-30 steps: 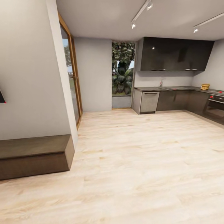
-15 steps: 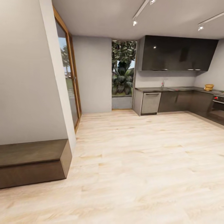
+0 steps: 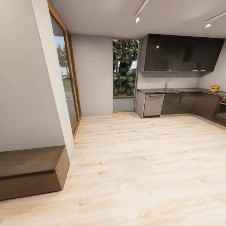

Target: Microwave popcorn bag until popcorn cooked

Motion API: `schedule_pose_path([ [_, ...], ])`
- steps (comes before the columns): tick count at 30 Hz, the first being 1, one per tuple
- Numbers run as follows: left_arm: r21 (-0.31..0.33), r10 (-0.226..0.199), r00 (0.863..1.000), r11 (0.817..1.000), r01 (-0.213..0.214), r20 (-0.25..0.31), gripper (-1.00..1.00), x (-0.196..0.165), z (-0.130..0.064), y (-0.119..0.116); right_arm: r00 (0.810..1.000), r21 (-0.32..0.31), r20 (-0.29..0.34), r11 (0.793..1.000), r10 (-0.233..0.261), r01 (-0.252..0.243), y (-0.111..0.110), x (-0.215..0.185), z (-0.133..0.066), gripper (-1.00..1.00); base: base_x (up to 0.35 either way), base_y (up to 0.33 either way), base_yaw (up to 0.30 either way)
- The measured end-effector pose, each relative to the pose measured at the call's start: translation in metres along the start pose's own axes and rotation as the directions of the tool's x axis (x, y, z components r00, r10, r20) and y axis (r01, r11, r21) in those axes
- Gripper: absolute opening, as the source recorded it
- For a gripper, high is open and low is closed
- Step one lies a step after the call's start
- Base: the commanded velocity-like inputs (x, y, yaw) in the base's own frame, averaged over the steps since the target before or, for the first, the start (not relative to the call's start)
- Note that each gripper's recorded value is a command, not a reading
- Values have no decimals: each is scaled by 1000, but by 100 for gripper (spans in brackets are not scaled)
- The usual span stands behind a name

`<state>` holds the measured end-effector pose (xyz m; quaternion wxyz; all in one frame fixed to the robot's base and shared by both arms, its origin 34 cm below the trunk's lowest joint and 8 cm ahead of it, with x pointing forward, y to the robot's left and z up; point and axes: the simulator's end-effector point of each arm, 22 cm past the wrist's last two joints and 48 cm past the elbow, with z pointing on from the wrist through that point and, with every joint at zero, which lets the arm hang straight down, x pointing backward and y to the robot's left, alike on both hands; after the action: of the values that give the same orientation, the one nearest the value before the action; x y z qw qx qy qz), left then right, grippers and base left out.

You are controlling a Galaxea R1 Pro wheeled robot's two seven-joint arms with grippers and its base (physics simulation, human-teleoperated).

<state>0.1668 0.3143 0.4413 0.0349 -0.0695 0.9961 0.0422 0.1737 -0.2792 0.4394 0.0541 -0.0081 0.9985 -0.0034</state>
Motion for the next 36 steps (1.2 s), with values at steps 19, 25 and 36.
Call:
schedule_pose_path([
  [19,0,0,1000,1000,0,0,100,0,0,0,1000,0,0,1000,0,0,0,0,0,100,338,0,0],
  [25,0,0,1000,1000,0,0,100,0,0,0,1000,0,0,1000,0,0,0,0,0,100,338,0,0],
  [36,0,0,1000,1000,0,0,100,0,0,0,1000,0,0,1000,0,0,0,0,0,100,338,0,0],
])
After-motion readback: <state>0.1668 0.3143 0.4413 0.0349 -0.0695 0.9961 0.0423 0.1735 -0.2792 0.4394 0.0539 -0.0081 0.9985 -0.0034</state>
